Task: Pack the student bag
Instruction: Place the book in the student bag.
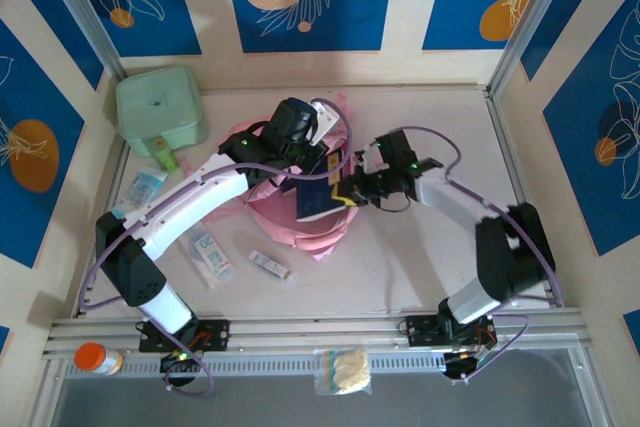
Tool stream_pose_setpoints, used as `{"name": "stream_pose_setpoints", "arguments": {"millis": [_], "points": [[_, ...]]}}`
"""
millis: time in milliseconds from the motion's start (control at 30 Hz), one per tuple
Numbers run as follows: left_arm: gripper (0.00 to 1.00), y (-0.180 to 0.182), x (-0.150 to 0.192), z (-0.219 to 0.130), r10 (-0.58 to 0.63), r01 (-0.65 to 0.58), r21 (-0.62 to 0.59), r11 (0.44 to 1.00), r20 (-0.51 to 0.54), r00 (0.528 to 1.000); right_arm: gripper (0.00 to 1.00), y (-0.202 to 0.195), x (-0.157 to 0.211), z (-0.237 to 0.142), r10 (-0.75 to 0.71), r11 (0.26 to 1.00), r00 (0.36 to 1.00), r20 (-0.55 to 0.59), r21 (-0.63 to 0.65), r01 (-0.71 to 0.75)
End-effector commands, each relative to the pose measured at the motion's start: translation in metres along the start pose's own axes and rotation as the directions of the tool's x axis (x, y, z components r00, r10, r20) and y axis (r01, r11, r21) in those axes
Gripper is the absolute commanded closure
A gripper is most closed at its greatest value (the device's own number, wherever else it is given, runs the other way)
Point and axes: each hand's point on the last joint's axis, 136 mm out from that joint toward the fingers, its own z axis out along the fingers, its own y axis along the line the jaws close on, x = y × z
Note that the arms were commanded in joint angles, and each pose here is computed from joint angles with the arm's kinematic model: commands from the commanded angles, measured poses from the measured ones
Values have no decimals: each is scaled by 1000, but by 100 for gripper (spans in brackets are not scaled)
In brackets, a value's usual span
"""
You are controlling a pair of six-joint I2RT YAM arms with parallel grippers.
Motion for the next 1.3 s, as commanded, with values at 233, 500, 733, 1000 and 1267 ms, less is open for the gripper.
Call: {"name": "stream_pose_setpoints", "arguments": {"millis": [233, 500, 733, 1000, 1267], "points": [[100, 28, -43, -44, -60, 76, -88, 993, 168, 984, 88, -14, -74, 56, -56, 998, 997, 55, 39, 54], [100, 26, -40, -42, -58, 71, -77, 994, 157, 986, 65, -44, -51, 21, -45, 970, 992, 119, 244, 14], [100, 22, -40, -43, -63, 72, -54, 996, 158, 985, 68, -50, -2, 18, -45, 933, 993, 112, 361, 2], [100, 19, -42, -46, -70, 76, -29, 997, 160, 985, 95, -34, -30, 52, -144, 949, 968, 207, 307, 76], [100, 18, -36, -48, -78, 82, -20, 996, 140, 987, 100, -21, -105, 52, -224, 954, 884, 410, 280, 112]]}}
